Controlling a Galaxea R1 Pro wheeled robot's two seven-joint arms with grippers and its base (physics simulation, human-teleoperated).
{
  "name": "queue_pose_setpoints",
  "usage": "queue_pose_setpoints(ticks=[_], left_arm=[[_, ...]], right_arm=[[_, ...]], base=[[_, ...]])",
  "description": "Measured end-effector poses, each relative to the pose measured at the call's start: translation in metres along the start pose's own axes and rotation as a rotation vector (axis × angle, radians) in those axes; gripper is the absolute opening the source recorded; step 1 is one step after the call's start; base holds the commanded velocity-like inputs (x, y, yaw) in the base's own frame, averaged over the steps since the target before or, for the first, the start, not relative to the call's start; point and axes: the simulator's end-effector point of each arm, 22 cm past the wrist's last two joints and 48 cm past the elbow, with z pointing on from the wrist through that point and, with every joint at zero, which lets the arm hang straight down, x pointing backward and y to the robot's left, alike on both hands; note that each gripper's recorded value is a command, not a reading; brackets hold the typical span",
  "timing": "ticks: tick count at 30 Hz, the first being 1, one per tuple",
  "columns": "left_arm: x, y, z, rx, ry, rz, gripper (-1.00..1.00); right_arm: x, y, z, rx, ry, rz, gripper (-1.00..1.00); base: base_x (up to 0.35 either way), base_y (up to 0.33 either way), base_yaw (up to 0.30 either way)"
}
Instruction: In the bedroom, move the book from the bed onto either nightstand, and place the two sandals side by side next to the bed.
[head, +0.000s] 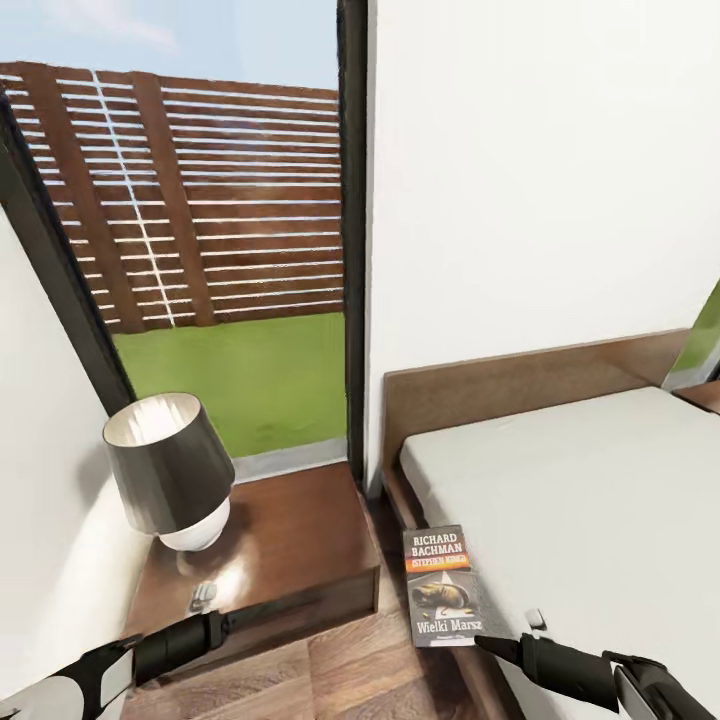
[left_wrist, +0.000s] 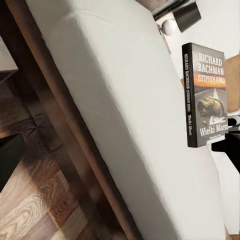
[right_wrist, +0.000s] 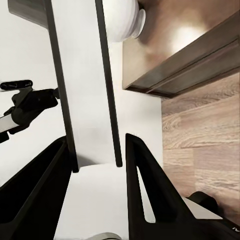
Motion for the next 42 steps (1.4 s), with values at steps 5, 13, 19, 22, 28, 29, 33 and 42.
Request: queue_pose_setpoints(ticks=[5, 13, 19, 22, 28, 29, 33, 42], left_arm=[[0.000, 0.000, 0.000, 0.000, 0.000, 0.000, 1.00], [0.000, 0.000, 0.000, 0.000, 0.000, 0.000, 1.00], [0.000, 0.000, 0.000, 0.000, 0.000, -0.001, 1.00], [0.000, 0.000, 0.000, 0.000, 0.000, 0.000, 1.00], [0.000, 0.000, 0.000, 0.000, 0.000, -0.001, 1.00], [0.000, 0.000, 0.000, 0.000, 0.000, 0.000, 1.00], [0.000, 0.000, 0.000, -0.001, 0.001, 0.000, 1.00], [0.000, 0.000, 0.000, -0.002, 0.000, 0.000, 1.00]], right_arm=[[0.001, -0.001, 0.000, 0.001, 0.002, 0.004, -1.00], [0.010, -0.006, -0.001, 0.008, 0.006, 0.035, -1.00], [0.010, -0.007, -0.001, 0.009, 0.007, 0.037, -1.00], [0.010, -0.007, -0.001, 0.008, 0.007, 0.037, -1.00], [0.010, -0.007, -0.001, 0.008, 0.007, 0.037, -1.00], [0.010, -0.007, -0.001, 0.008, 0.007, 0.037, -1.00], [0.010, -0.006, -0.002, 0.007, 0.005, 0.037, -1.00], [0.010, -0.006, -0.001, 0.007, 0.004, 0.038, -1.00]], base=[[0.000, 0.000, 0.294], [0.000, 0.000, 0.294], [0.000, 0.000, 0.294], [0.000, 0.000, 0.294], [0.000, 0.000, 0.291], [0.000, 0.000, 0.249], [0.078, -0.111, 0.088], [0.066, -0.070, 0.012]])
